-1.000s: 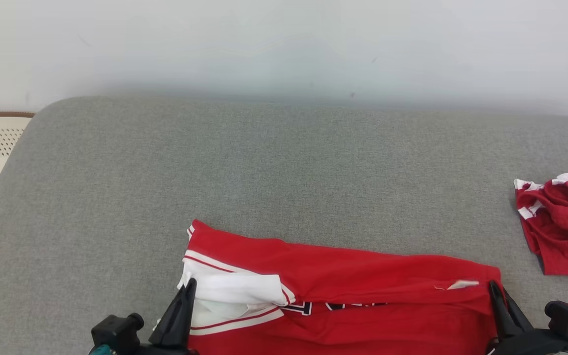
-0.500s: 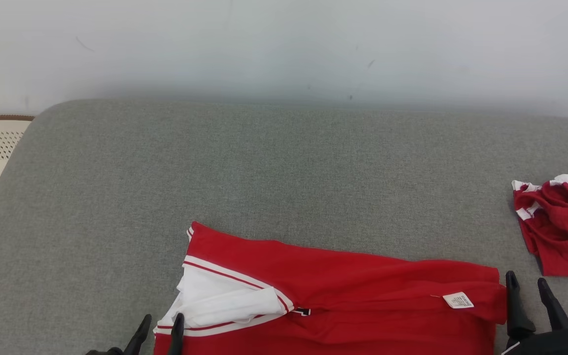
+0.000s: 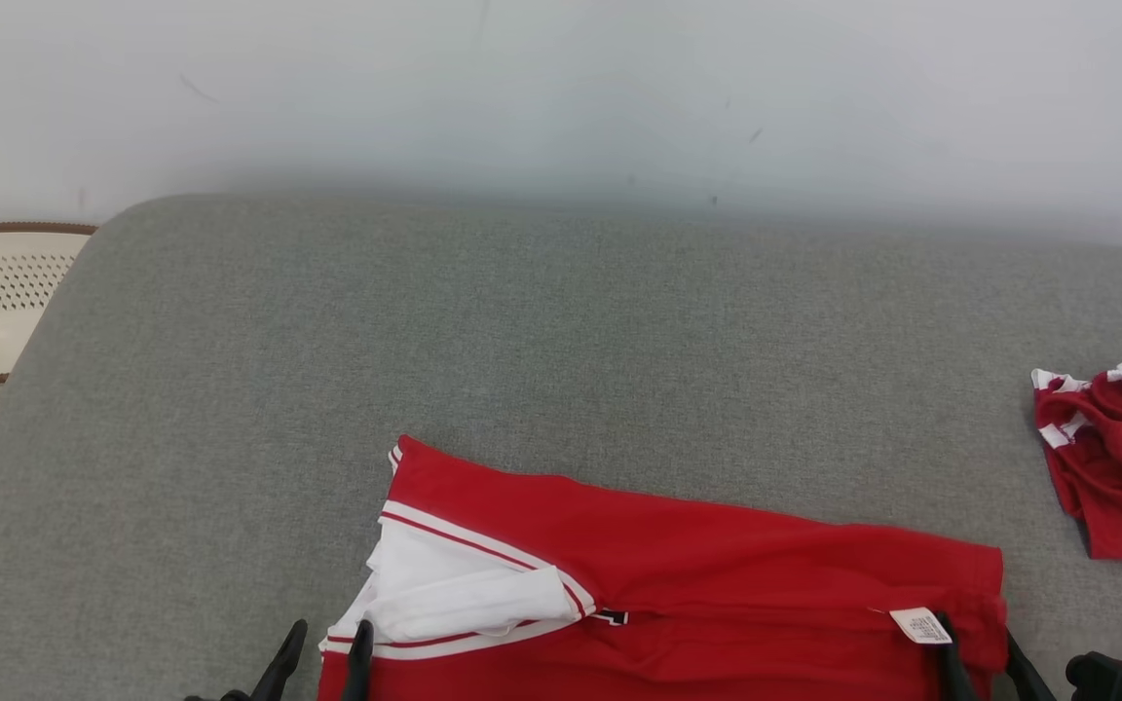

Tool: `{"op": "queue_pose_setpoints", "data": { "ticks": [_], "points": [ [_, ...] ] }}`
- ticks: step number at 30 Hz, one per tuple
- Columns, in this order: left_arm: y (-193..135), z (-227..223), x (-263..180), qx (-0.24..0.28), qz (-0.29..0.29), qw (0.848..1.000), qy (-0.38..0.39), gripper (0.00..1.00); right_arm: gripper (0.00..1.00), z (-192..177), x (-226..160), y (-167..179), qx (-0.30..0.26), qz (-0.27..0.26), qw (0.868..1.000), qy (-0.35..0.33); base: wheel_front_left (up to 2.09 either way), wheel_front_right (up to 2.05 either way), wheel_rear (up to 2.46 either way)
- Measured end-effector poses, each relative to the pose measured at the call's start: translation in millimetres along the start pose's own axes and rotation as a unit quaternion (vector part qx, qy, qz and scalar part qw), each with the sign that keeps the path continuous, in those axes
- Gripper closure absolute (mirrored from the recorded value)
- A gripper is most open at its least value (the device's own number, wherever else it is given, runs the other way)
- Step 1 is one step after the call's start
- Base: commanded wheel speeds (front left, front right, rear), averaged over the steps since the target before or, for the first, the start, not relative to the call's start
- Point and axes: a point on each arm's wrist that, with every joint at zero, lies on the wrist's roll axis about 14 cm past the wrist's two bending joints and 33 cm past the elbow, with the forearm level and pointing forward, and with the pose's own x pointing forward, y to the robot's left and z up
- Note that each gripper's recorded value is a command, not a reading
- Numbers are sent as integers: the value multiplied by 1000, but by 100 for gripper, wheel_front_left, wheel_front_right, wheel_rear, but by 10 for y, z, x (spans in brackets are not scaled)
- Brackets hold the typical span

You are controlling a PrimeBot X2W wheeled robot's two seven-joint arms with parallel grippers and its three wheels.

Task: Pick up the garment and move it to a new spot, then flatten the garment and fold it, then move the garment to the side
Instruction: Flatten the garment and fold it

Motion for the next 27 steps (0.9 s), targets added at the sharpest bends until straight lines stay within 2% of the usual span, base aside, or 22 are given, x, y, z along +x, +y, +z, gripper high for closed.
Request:
{"op": "queue_pose_setpoints", "data": {
  "ticks": [7, 12, 13, 14, 15, 20, 27],
  "points": [
    [-24, -12, -1, 2, -4, 1000, 2, 0, 0, -174, 3, -120, -7, -21, 999, 29, 0, 0, 0],
    [-54, -7, -5, 4, -9, 1000, 1, 0, 0, -238, 48, -83, -4, -22, 999, 38, 0, 0, 0],
    [-61, -1, -4, 6, -10, 1000, 0, 0, 5, -259, 61, -67, -5, -19, 999, 42, 0, 0, 0],
    [-64, 10, -2, 7, -11, 1000, -1, 0, 34, -278, 69, -38, -5, -15, 999, 45, 0, 0, 0],
    [-64, 17, -2, 8, -11, 1000, -2, 0, 100, -297, 78, -16, -2, -12, 999, 49, 0, 0, 0],
    [-50, 18, -6, 8, -8, 1000, -2, 0, 100, -191, 155, -40, -10, -7, 999, 42, 0, 0, 0],
    [-122, 7, 19, 7, -20, 1000, -1, 0, 100, 204, 179, -457, -65, -39, 997, 8, 0, 0, 0]
  ]
}}
